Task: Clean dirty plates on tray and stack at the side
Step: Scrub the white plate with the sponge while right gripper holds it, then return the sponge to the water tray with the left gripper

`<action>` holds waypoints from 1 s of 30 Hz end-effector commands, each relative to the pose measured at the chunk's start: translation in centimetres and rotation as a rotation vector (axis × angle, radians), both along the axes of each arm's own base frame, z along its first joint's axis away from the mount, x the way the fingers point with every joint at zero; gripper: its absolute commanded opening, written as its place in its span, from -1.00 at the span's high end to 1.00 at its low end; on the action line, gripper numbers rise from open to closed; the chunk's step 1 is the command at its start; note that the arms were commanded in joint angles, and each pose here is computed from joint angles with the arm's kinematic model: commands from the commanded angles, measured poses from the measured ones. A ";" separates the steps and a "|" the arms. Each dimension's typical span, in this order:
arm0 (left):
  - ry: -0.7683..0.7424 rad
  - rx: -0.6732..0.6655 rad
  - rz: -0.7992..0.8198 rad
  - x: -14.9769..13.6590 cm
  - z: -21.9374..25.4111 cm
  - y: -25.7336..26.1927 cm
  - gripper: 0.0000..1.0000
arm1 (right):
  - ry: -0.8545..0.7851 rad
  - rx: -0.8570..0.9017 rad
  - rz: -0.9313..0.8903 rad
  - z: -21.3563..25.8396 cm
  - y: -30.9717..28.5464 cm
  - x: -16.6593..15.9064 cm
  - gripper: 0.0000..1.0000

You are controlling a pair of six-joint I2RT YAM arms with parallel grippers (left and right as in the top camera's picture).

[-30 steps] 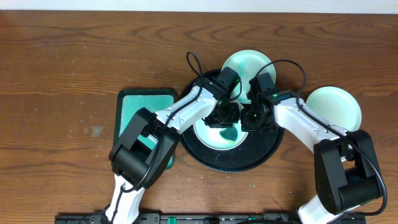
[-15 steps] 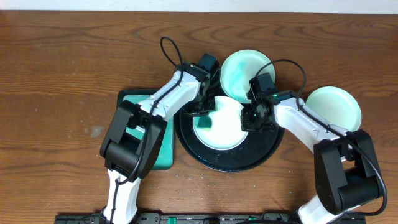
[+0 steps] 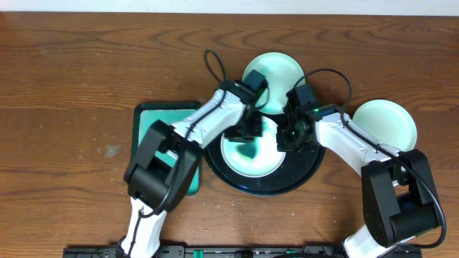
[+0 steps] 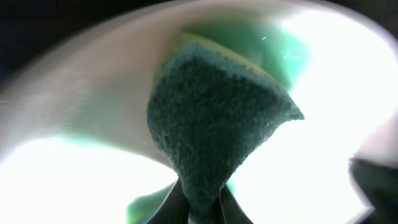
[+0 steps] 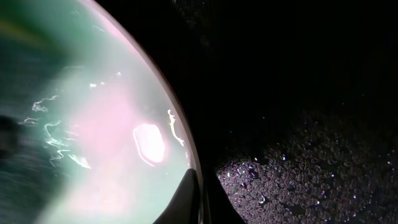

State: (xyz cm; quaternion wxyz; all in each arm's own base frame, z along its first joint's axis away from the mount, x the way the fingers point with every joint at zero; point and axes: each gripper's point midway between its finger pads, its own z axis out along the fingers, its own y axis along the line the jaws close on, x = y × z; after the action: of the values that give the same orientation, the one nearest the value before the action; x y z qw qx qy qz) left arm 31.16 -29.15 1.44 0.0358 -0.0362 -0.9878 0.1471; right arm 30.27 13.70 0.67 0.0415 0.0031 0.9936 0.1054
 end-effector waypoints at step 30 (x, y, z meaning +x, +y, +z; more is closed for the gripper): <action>-0.282 0.400 0.311 2.3 12.5 17.0 0.85 | -0.027 -0.024 0.051 0.0 -0.2 0.1 0.98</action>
State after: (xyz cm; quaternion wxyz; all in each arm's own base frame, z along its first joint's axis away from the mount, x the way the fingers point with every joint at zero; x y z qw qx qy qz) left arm 31.93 -18.38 10.08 -0.0513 0.0504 -0.9973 0.0112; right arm 30.17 13.58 0.66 0.0385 0.0037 0.9936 0.1066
